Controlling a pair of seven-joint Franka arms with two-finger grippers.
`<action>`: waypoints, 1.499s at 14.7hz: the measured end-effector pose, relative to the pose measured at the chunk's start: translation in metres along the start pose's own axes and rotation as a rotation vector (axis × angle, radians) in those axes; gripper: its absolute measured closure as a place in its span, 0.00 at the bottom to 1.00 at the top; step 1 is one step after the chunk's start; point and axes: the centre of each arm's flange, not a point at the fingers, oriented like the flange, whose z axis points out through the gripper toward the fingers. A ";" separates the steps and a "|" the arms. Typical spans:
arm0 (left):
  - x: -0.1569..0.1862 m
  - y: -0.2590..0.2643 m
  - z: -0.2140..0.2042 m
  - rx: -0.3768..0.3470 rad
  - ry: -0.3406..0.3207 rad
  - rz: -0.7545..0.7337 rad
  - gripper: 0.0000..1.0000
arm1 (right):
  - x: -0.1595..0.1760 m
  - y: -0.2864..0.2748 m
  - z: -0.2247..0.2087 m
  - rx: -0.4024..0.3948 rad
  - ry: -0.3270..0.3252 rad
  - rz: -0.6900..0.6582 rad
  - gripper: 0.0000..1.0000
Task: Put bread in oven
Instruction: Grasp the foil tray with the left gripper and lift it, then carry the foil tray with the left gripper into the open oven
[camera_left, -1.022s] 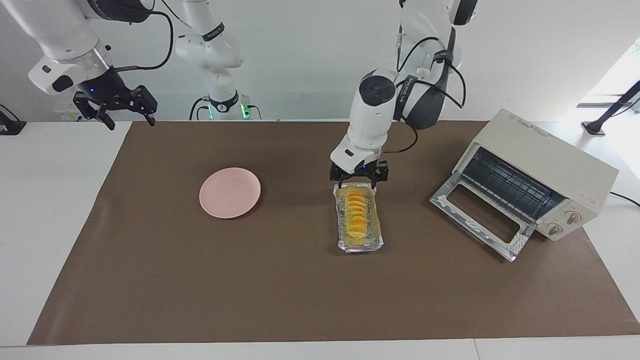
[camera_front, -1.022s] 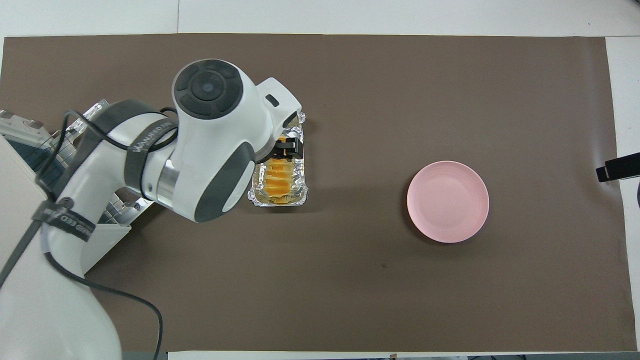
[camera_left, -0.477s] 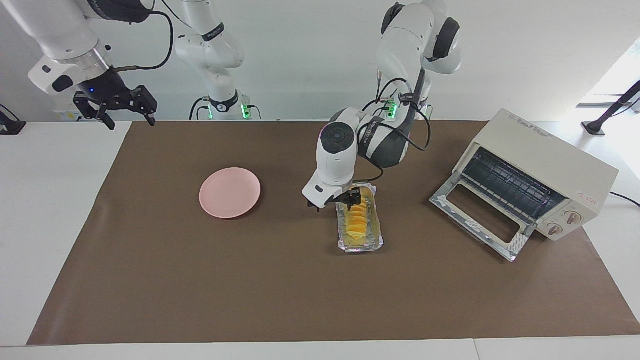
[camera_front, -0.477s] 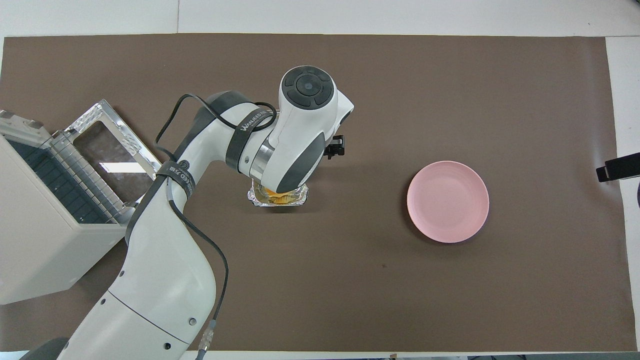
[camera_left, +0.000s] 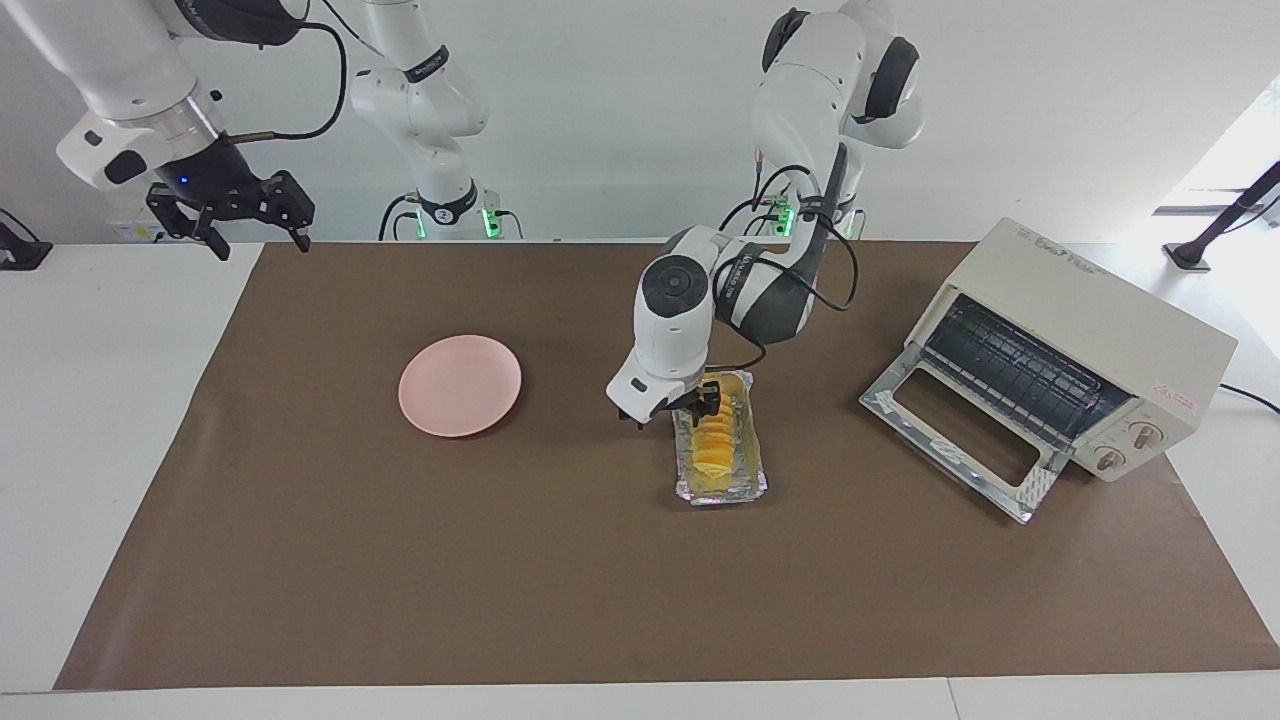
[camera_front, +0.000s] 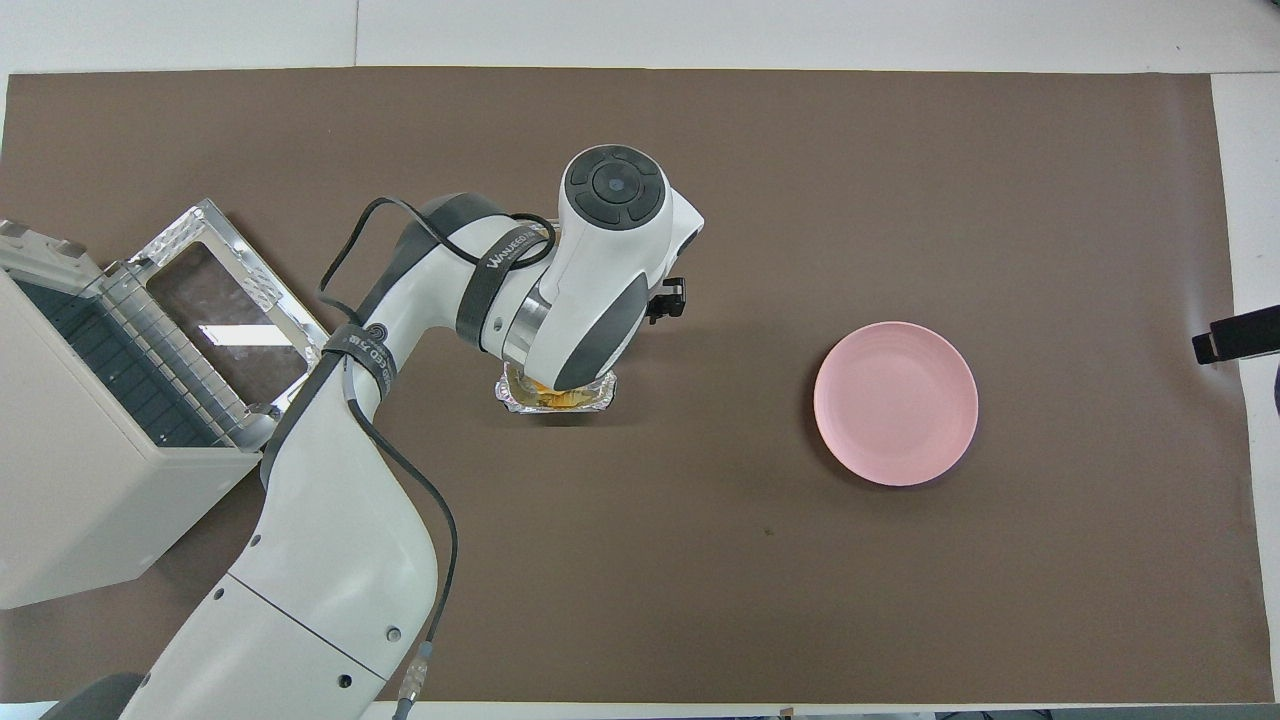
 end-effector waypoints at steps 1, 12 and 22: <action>-0.001 0.000 0.002 0.002 -0.002 0.001 0.16 | 0.000 0.000 0.000 0.000 0.000 0.000 0.00; -0.019 0.013 0.024 0.034 -0.035 0.015 0.68 | 0.000 0.000 0.000 0.000 0.000 0.000 0.00; 0.006 -0.031 0.017 0.093 -0.038 -0.146 0.98 | 0.000 0.000 0.000 0.000 0.000 0.000 0.00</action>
